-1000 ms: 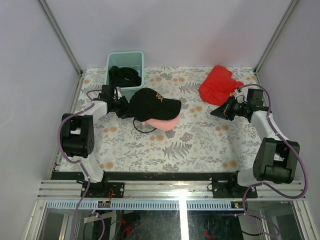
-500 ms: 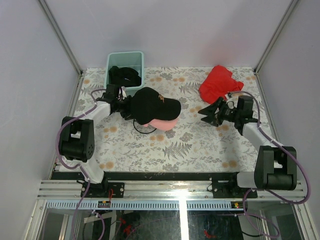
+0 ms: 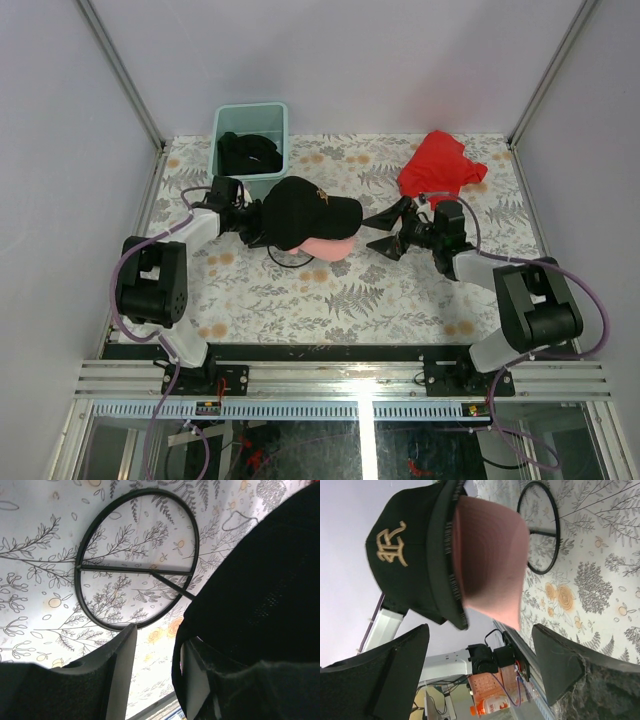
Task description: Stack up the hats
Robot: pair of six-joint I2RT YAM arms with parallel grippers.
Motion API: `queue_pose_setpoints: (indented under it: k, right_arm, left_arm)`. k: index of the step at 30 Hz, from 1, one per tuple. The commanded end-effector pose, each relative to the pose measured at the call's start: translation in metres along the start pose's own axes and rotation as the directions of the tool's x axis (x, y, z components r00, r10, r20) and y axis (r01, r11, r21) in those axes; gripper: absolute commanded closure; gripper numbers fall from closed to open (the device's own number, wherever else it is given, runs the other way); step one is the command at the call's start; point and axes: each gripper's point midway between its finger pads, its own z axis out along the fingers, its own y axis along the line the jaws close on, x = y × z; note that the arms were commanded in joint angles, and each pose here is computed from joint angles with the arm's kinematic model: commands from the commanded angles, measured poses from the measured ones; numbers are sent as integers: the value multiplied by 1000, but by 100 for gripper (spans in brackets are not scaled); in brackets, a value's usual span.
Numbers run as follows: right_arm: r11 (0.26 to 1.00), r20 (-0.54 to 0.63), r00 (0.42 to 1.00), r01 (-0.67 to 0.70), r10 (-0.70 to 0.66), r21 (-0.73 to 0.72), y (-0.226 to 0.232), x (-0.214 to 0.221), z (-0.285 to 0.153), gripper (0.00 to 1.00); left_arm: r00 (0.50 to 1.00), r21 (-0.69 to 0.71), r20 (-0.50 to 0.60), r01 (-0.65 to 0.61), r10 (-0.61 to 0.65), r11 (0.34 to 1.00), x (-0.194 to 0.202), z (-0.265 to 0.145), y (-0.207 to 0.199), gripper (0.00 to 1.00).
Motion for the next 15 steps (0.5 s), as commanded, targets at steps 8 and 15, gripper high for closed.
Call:
queue_pose_setpoints:
  k: [8, 15]
  right_arm:
    - [991, 98, 992, -62, 74, -119, 0, -14, 31, 1]
    - [978, 104, 992, -56, 78, -201, 19, -16, 39, 1]
  left_arm:
    - [999, -79, -50, -4, 0, 997, 21, 14, 35, 66]
    - [997, -93, -77, -5, -2, 996, 26, 19, 43, 67]
